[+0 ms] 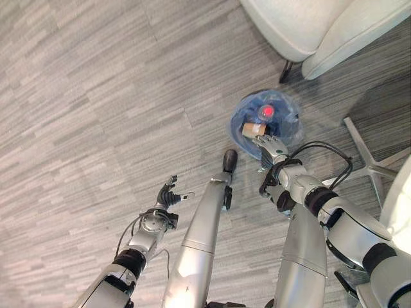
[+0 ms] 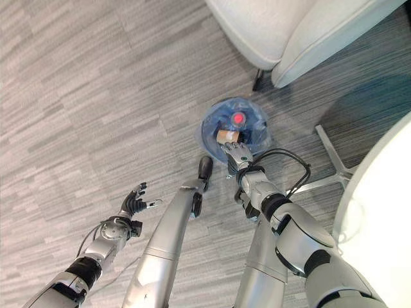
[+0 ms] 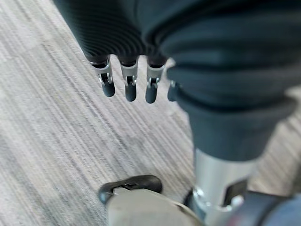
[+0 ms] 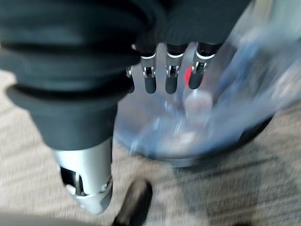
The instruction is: Gather garbage on tea table into small bin, then transfer packed bag to large trash can.
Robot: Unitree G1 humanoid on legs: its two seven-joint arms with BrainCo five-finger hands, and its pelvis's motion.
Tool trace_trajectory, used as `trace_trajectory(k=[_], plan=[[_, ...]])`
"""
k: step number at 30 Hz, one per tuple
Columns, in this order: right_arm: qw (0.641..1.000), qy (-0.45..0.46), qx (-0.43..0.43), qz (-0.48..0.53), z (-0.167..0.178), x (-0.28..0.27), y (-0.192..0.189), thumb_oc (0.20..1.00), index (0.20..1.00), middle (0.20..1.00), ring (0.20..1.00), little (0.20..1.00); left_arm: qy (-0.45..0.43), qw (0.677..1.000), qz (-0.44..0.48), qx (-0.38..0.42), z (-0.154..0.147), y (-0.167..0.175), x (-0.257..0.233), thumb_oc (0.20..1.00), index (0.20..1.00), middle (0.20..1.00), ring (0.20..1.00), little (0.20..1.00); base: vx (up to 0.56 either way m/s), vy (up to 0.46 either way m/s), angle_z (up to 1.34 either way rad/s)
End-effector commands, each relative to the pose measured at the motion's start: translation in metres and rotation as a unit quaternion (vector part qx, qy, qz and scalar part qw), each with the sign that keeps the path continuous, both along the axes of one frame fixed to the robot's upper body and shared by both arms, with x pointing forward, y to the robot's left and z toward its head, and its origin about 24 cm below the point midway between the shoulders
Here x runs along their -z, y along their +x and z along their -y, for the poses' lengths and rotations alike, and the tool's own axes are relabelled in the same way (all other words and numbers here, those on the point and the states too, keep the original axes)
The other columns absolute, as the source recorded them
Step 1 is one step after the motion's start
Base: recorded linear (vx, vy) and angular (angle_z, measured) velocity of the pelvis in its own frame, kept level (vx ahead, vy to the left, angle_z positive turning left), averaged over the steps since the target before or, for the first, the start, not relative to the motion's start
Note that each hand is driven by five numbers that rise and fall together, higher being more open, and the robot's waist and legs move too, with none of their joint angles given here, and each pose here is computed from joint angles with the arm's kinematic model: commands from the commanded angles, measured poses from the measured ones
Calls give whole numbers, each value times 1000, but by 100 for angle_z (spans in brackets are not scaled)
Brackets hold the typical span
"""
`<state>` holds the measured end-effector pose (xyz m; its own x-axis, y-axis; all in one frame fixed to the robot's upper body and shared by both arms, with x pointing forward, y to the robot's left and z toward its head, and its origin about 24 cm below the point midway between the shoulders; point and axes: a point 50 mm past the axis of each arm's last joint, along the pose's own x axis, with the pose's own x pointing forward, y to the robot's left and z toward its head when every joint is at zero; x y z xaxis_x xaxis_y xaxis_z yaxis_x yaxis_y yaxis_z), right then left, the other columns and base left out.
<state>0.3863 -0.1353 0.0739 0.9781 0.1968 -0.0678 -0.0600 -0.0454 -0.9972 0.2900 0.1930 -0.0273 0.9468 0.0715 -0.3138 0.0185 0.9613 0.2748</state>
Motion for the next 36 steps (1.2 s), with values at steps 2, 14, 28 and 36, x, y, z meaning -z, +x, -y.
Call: trace_trajectory(k=[2, 14, 28, 36], plan=[[999, 21, 4, -32, -13, 14, -4, 200, 200, 200, 200, 200, 9, 1000, 9, 6, 2, -3, 1, 1000, 1000, 1000, 1000, 1000, -28, -27, 11], [979, 204, -5, 19, -22, -23, 1, 200, 200, 200, 200, 200, 2, 1000, 6, 13, 7, 0, -1, 1000, 1000, 1000, 1000, 1000, -54, -1, 1], [836, 545, -60, -4, -22, -29, -54, 200, 200, 200, 200, 200, -18, 998, -51, -33, -16, -36, 26, 1000, 1000, 1000, 1000, 1000, 11, -5, -5], [803, 589, -97, 4, -10, -36, -83, 200, 200, 200, 200, 200, -25, 996, -77, -48, -28, -67, 39, 1000, 1000, 1000, 1000, 1000, 81, 1, -10]])
